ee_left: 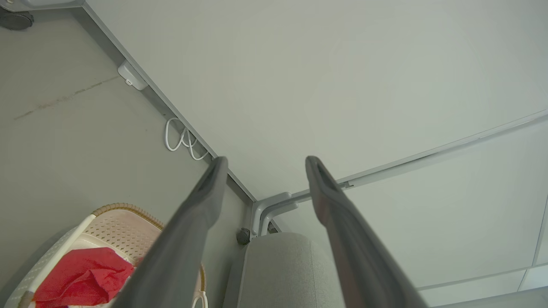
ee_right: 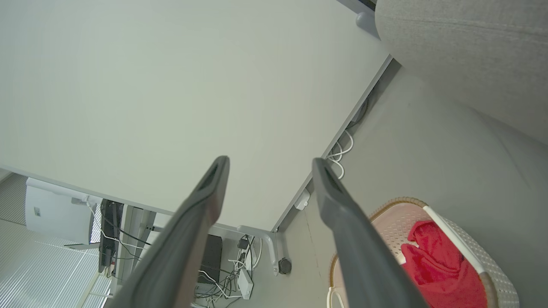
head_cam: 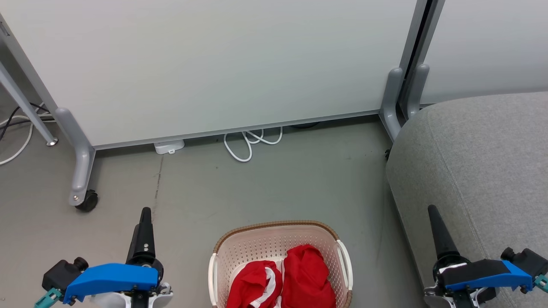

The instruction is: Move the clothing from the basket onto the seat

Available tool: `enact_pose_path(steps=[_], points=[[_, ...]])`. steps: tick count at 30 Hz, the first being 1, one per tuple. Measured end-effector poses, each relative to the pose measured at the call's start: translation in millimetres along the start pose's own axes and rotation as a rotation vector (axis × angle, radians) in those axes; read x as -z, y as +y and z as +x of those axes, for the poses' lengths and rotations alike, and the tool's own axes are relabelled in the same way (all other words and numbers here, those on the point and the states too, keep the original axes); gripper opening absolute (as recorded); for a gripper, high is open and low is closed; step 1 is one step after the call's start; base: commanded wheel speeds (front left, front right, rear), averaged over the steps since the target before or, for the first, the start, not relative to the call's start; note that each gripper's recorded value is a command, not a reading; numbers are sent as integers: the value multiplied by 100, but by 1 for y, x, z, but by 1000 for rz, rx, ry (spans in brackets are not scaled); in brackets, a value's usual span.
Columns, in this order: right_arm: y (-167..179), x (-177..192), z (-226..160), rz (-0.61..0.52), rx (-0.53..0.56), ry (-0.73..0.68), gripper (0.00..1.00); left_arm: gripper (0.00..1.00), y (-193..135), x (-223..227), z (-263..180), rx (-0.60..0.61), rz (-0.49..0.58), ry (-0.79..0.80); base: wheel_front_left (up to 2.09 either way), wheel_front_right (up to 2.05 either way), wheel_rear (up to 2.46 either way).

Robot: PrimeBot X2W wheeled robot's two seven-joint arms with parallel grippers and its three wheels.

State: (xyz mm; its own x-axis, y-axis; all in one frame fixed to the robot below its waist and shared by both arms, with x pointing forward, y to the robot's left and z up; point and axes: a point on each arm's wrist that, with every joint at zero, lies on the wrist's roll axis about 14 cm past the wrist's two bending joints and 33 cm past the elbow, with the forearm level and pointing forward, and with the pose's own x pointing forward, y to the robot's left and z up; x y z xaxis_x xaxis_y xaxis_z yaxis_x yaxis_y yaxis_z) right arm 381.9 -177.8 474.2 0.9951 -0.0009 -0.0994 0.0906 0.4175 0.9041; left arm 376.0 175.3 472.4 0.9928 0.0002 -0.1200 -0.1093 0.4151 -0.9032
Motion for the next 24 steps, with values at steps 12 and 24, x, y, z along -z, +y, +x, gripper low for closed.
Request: enact_pose_path(steps=[12,24], points=[[5,1,2,-226,-23,-2,100,100,-7,4,-1,32,193,-1,0,0,0],[8,2,3,-402,-42,-8,100,100,-15,9,-2,71,393,-1,0,0,0]])
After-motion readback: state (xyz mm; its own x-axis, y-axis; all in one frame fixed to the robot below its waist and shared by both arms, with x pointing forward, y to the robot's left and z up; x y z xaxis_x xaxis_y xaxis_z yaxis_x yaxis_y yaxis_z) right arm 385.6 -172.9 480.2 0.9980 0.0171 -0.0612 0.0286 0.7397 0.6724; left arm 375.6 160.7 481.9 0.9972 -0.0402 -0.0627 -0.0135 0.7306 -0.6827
